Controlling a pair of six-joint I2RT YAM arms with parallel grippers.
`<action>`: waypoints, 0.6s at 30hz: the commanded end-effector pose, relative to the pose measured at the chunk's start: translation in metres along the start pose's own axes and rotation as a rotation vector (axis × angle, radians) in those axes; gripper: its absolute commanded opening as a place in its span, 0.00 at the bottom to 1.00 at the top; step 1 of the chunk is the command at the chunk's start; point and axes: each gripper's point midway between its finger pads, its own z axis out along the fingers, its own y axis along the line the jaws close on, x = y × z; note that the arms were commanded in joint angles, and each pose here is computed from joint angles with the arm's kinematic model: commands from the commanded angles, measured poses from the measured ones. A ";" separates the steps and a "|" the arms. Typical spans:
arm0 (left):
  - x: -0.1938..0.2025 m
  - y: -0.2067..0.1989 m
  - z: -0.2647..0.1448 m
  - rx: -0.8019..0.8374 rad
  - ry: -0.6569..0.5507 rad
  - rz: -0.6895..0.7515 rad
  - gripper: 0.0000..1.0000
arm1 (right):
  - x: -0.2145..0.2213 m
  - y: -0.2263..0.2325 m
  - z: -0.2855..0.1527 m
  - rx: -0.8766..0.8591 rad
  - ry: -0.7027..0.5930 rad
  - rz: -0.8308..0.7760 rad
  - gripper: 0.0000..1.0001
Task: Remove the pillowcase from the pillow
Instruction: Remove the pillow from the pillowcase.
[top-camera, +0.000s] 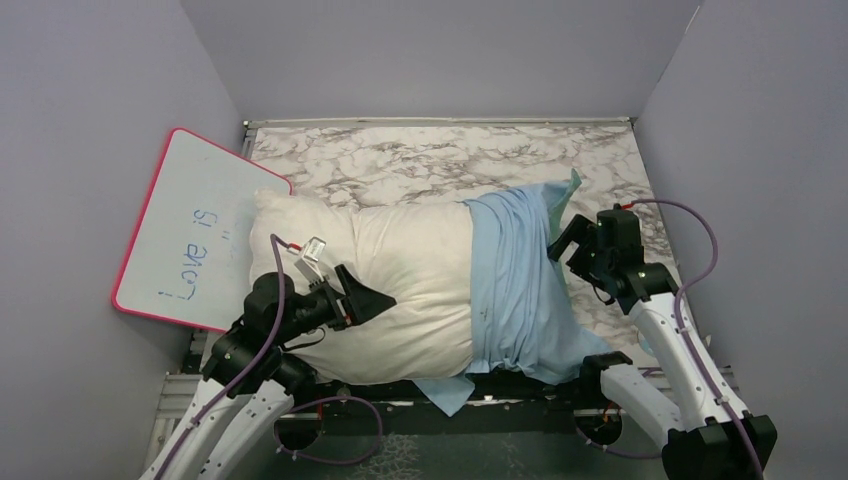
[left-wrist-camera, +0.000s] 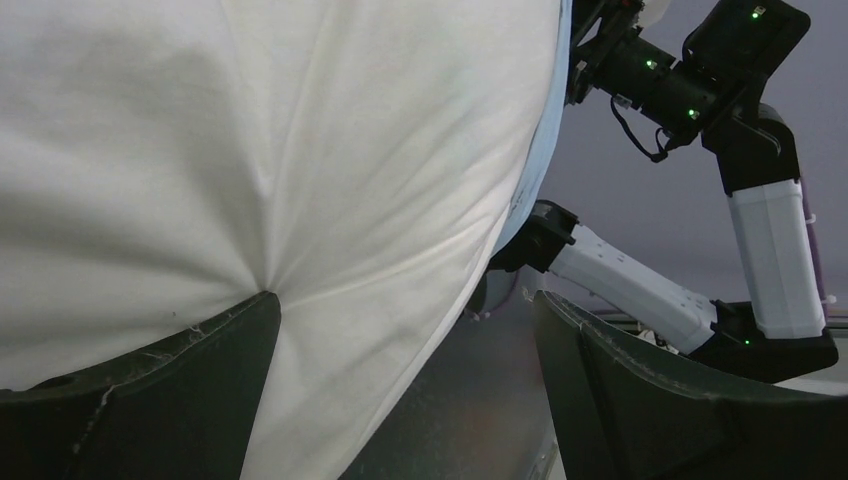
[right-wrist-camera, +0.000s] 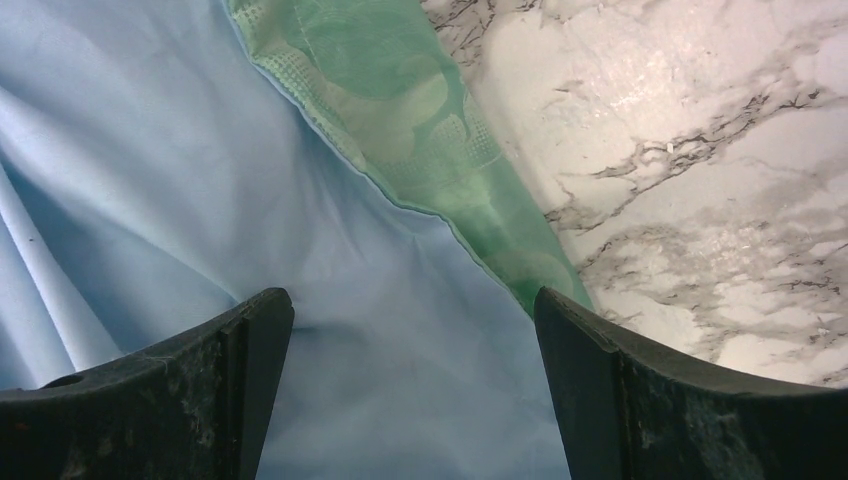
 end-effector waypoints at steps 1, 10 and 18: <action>0.028 0.014 -0.001 -0.050 0.136 -0.099 0.99 | -0.013 0.005 -0.010 -0.016 -0.052 0.011 0.95; -0.002 0.033 0.026 -0.210 0.129 0.075 0.99 | -0.013 0.001 -0.010 0.001 -0.056 -0.002 0.95; -0.063 0.033 0.121 -0.450 -0.006 0.371 0.46 | 0.000 0.008 -0.002 -0.050 -0.010 0.023 0.95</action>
